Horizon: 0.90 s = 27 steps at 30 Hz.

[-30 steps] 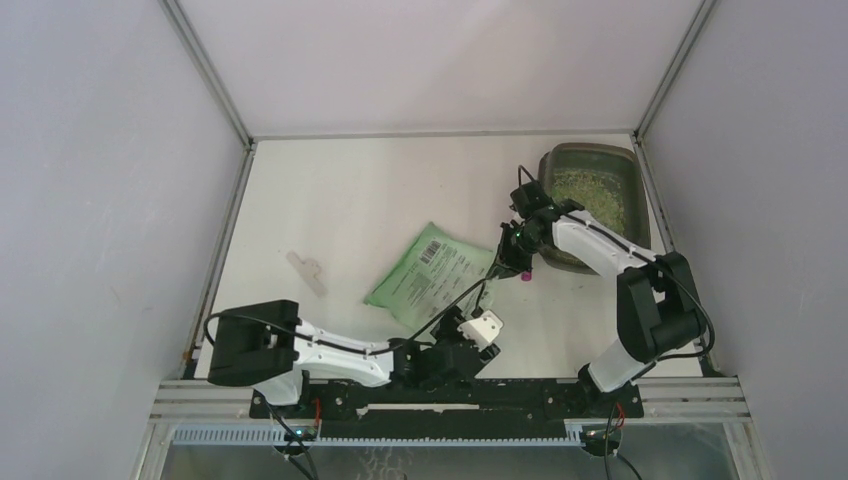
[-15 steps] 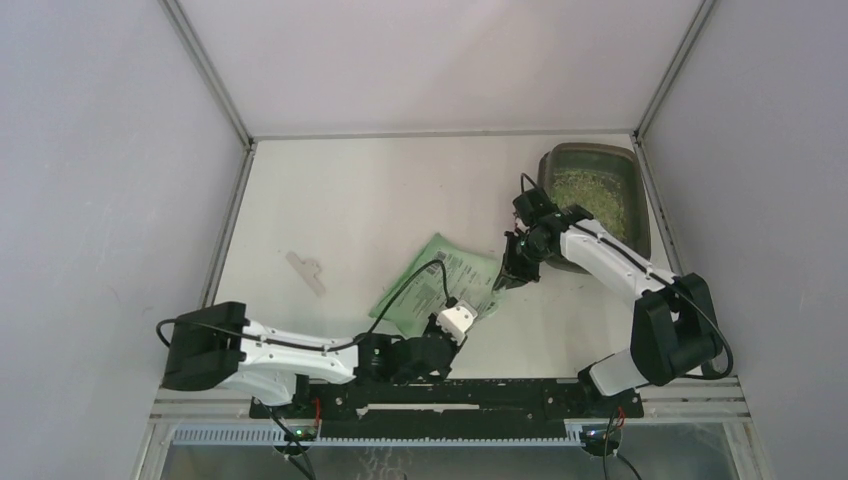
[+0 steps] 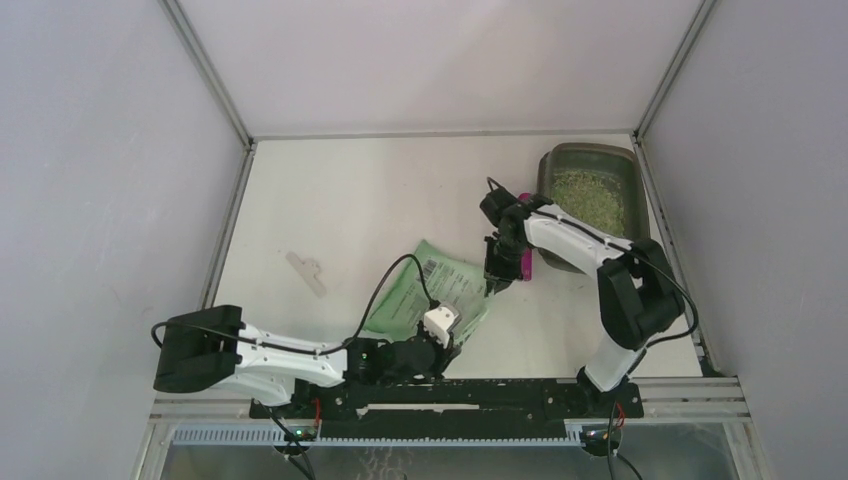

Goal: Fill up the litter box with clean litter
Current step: Close the cat litter bag at the center of the board.

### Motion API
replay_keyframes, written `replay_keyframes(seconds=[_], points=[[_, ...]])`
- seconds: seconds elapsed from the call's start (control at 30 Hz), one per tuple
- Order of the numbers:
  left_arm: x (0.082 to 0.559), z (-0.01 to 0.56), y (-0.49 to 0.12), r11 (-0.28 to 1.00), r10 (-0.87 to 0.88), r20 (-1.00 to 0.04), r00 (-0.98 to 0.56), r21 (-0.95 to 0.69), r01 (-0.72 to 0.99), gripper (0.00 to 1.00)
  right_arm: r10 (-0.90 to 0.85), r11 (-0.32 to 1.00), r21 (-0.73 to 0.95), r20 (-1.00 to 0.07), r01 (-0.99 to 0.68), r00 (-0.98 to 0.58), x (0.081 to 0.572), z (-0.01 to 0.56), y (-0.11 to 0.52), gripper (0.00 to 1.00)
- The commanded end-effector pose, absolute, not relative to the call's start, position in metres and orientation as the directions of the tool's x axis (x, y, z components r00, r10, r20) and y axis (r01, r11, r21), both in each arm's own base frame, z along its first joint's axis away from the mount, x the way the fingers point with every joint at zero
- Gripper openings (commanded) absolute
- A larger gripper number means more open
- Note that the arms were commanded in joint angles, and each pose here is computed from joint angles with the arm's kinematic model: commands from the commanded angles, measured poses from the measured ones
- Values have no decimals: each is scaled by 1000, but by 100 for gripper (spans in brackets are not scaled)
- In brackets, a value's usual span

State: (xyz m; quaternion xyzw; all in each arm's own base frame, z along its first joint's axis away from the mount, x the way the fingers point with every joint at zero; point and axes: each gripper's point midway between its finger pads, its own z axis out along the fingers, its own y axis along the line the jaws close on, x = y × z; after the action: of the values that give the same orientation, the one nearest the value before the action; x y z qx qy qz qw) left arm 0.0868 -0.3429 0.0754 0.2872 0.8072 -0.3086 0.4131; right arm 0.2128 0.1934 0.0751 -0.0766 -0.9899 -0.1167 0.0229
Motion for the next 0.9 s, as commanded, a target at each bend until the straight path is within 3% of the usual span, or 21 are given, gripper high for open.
replay_keyframes(seconds=[0.0, 0.07, 0.23, 0.37, 0.43, 0.53, 0.87], points=[[62, 69, -342, 602, 179, -785, -593, -389, 697, 0, 185, 973, 166, -125, 163, -975, 267, 75, 197, 0], [61, 66, -340, 611, 175, -774, -608, -399, 684, 0, 192, 975, 141, -143, 172, -971, 273, 72, 198, 3], [62, 58, -335, 644, 144, -752, -644, -422, 638, 0, 194, 970, 181, -196, 159, -961, 288, 74, 214, 21], [64, 53, -332, 669, 113, -737, -666, -439, 600, 0, 154, 971, 215, -244, 101, -958, 295, 84, 232, 47], [65, 51, -330, 682, 91, -726, -682, -453, 574, 0, 136, 967, 246, -286, 64, -949, 299, 92, 241, 53], [66, 47, -326, 704, 63, -713, -698, -464, 538, 0, 109, 954, 299, -343, 2, -933, 305, 105, 256, 55], [81, 32, -305, 788, -25, -700, -713, -453, 417, 0, 64, 924, 376, -339, -73, -939, 301, 89, 272, 49]])
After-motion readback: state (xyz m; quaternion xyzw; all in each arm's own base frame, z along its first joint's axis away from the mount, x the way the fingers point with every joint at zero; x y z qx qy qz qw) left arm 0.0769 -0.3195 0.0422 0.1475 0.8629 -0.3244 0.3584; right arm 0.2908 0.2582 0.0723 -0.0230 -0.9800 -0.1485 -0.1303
